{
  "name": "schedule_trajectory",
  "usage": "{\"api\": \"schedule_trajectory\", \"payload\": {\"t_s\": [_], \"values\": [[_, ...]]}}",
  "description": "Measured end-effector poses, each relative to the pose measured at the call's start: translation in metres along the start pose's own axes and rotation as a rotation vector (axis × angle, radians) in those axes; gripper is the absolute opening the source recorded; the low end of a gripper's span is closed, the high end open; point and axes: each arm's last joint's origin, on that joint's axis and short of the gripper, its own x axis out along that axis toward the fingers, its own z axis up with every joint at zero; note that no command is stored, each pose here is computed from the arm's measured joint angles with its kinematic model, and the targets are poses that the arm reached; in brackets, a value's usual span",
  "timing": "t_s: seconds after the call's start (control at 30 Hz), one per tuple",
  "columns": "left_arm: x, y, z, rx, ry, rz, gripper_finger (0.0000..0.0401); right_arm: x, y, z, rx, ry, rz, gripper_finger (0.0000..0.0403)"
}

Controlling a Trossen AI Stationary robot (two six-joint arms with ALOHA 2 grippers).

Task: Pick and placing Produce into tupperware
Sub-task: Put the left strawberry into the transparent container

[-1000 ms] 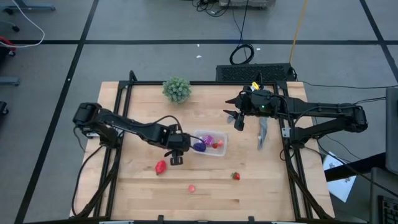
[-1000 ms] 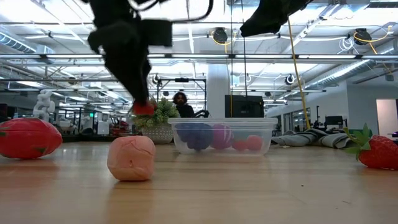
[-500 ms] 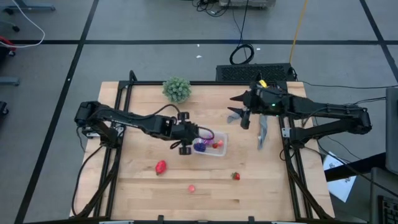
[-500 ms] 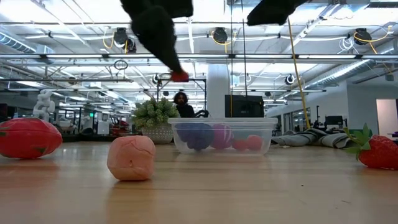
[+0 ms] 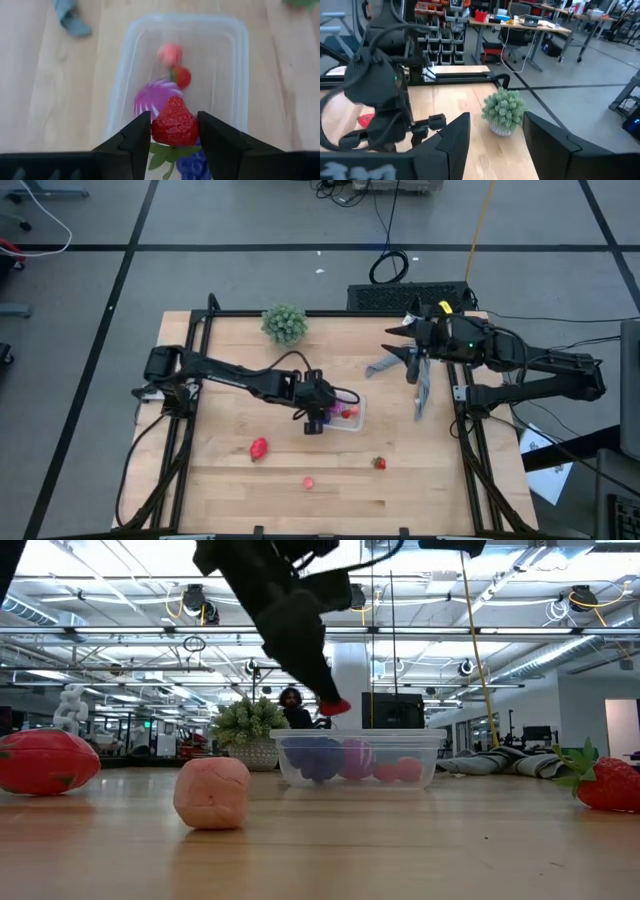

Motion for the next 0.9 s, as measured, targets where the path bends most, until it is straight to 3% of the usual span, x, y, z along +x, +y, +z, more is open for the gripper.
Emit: {"api": "schedule_trajectory", "payload": {"t_s": [0.23, 0.9], "values": [[0.015, 0.002, -0.003, -0.027, 0.012, -0.031, 0.0159, 0.007, 0.002, -0.003, -0.006, 0.031, 0.003, 0.0173], [0.019, 0.023, -0.016, -0.130, 0.135, 0.020, 0.0159, 0.019, 0.004, -0.009, -0.015, 0.084, 0.008, 0.0173]]}}
